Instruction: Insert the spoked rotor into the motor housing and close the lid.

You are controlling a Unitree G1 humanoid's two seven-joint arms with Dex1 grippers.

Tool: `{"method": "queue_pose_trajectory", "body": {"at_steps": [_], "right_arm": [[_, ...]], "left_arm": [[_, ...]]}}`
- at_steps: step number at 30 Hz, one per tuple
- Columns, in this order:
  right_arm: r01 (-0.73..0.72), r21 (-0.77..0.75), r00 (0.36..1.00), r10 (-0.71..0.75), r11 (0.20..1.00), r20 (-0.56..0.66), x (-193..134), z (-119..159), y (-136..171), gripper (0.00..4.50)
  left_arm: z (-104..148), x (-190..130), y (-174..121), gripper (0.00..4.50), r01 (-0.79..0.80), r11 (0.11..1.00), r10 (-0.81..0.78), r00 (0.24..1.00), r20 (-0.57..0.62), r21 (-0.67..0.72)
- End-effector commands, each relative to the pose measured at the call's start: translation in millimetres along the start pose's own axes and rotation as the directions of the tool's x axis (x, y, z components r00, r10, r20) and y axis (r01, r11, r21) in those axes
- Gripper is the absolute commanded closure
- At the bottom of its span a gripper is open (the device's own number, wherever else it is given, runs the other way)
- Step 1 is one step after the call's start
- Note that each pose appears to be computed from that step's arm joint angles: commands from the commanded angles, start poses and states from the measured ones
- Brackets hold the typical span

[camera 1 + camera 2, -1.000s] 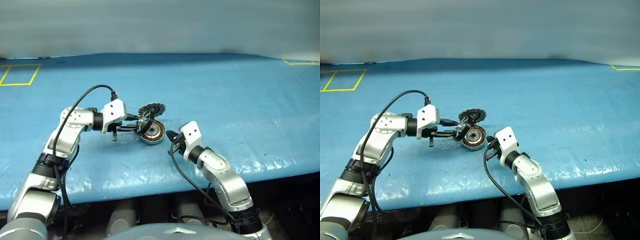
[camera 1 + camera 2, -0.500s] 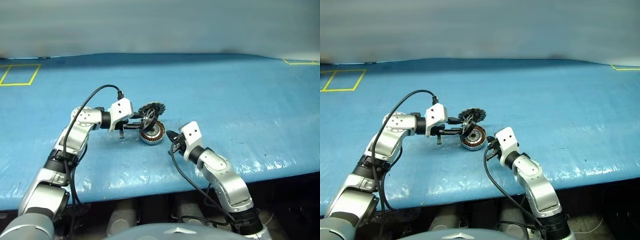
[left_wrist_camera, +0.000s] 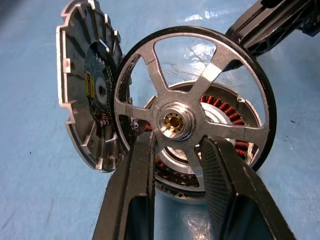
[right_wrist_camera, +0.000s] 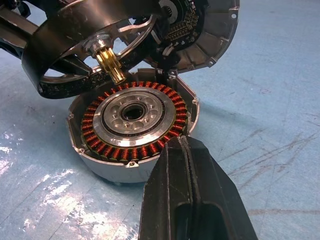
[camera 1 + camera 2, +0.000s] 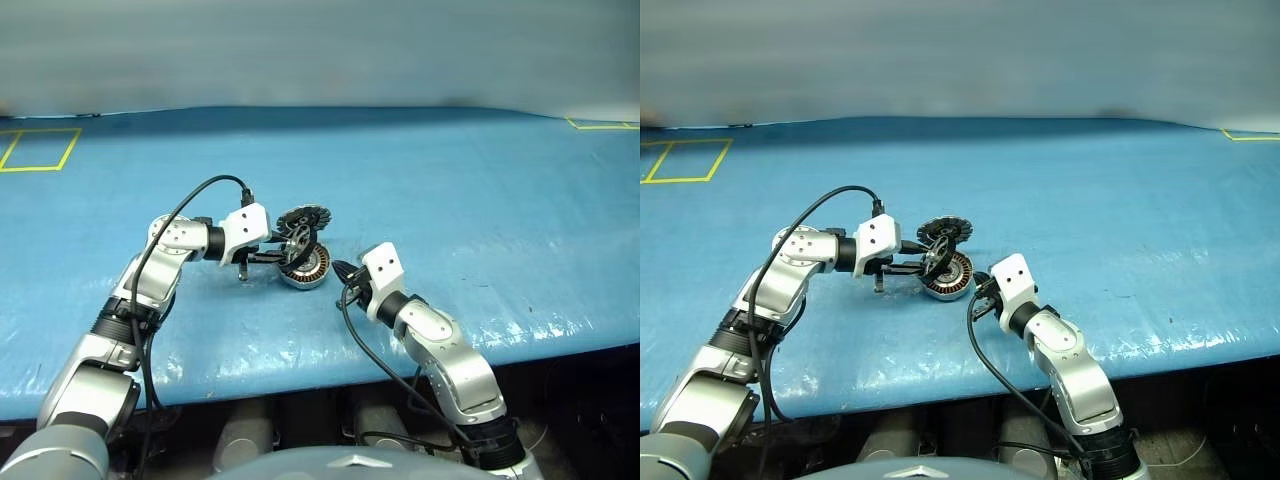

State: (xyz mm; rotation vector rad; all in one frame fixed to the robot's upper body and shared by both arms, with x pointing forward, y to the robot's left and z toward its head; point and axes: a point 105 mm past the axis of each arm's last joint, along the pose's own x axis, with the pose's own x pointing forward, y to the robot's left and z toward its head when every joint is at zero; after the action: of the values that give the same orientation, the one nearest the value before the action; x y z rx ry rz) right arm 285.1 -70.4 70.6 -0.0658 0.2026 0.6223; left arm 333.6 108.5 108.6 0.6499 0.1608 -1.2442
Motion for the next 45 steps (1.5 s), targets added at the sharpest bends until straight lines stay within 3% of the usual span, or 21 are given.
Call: {"method": "queue_pose_trajectory", "body": {"at_steps": [1,14,43,44,45], "right_arm": [[-0.003,-0.003,0.999,0.003,1.000,0.042,0,9,1,4.50],[-0.033,0.040,0.999,0.031,0.999,0.044,-5,-4,3,4.50],[-0.002,0.020,0.999,0.001,1.000,0.044,-9,-3,-3,4.50],[-0.002,0.019,0.999,0.001,1.000,0.045,-9,-3,-3,4.50],[-0.002,0.019,0.999,0.001,1.000,0.046,-9,-2,-3,4.50]], "left_arm": [[6,-1,3,3.54,0.005,0.998,-0.005,1.000,-0.005,0.056],[-1,4,2,3.54,0.025,0.995,-0.020,0.999,-0.050,0.095],[2,8,9,3.54,0.019,0.986,-0.008,0.998,-0.066,0.168],[2,8,10,2.81,0.007,0.985,0.005,0.998,-0.068,0.175],[2,9,12,2.58,-0.003,0.983,0.016,0.997,-0.070,0.181]]}}
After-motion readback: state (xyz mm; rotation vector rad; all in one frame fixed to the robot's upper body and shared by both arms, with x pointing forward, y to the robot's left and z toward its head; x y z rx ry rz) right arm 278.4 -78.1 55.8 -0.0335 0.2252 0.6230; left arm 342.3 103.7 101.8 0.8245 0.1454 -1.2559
